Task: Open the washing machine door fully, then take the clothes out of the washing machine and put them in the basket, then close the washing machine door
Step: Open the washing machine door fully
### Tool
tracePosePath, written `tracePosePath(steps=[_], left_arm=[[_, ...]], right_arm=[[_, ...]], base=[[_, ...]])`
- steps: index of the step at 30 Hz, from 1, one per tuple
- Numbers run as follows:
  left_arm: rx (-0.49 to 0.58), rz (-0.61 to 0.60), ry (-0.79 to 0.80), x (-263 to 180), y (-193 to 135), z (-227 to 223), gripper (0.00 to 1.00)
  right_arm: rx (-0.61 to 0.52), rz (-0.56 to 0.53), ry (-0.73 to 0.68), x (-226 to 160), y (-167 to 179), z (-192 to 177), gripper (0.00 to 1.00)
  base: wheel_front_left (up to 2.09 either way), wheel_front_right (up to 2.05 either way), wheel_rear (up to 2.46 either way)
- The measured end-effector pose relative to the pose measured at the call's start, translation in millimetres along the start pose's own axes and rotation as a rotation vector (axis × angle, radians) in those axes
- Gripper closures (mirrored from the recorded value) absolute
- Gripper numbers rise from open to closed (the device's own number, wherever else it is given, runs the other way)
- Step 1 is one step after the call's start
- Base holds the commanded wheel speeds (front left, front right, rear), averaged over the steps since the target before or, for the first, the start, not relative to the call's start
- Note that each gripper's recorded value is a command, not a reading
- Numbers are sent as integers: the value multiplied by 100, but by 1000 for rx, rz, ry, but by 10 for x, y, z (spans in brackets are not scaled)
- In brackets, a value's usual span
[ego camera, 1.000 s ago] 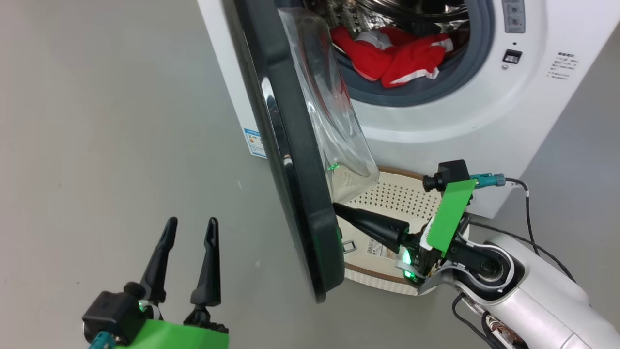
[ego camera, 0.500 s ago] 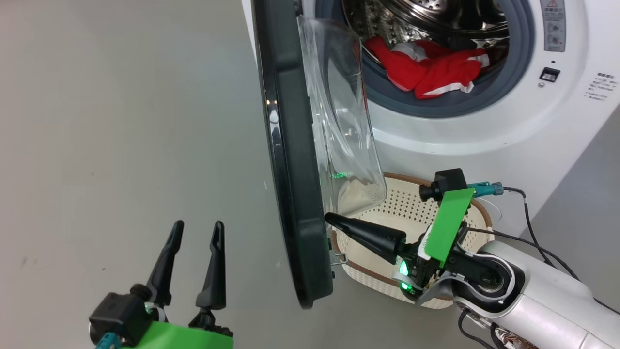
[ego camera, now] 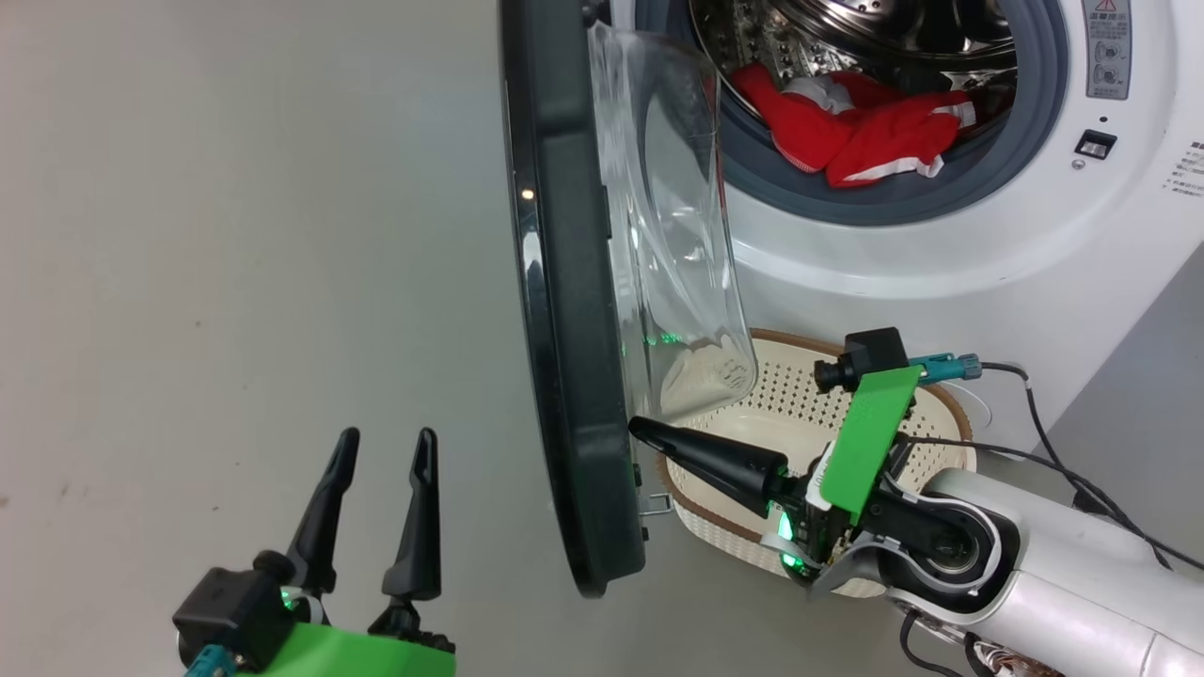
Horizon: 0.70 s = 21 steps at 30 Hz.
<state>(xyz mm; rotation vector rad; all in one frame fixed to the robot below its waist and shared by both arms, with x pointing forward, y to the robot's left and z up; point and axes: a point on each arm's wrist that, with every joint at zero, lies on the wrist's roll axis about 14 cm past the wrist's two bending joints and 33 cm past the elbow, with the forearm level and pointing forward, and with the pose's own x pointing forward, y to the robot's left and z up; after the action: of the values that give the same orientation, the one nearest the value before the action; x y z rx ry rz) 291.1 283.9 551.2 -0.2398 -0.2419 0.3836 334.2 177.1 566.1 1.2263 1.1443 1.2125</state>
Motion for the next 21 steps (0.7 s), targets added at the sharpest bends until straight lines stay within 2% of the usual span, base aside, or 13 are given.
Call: tracePosePath(steps=[8,12,13,14,16,17,18,21], left_arm=[[-6,-12,6,26,-42,-28,0],[-10,-20,5,38,-68,-28,0],[-12,-23,4,42,-77,-27,0],[-14,-26,3,45,-86,-26,0],[-17,-32,1,51,-103,-22,0],[-18,-34,0,54,-110,-20,0],[-19,-36,-2,58,-115,-16,0],[-23,-38,-6,69,-121,-5,0]], right_arm=[[-56,-54,-38,-20,-118,30,100],[-207,-117,-125,-79,-223,235,100],[-251,-131,-150,-99,-238,299,87],[-282,-140,-175,-119,-249,355,65],[-352,-166,-215,-166,-291,445,36],[-390,-180,-239,-197,-314,502,6],[-430,-197,-262,-234,-345,562,0],[-512,-229,-303,-308,-395,681,0]], base=[[0,0,0],[0,0,0],[0,0,0],[0,0,0],[0,0,0],[0,0,0],[0,0,0],[0,0,0]])
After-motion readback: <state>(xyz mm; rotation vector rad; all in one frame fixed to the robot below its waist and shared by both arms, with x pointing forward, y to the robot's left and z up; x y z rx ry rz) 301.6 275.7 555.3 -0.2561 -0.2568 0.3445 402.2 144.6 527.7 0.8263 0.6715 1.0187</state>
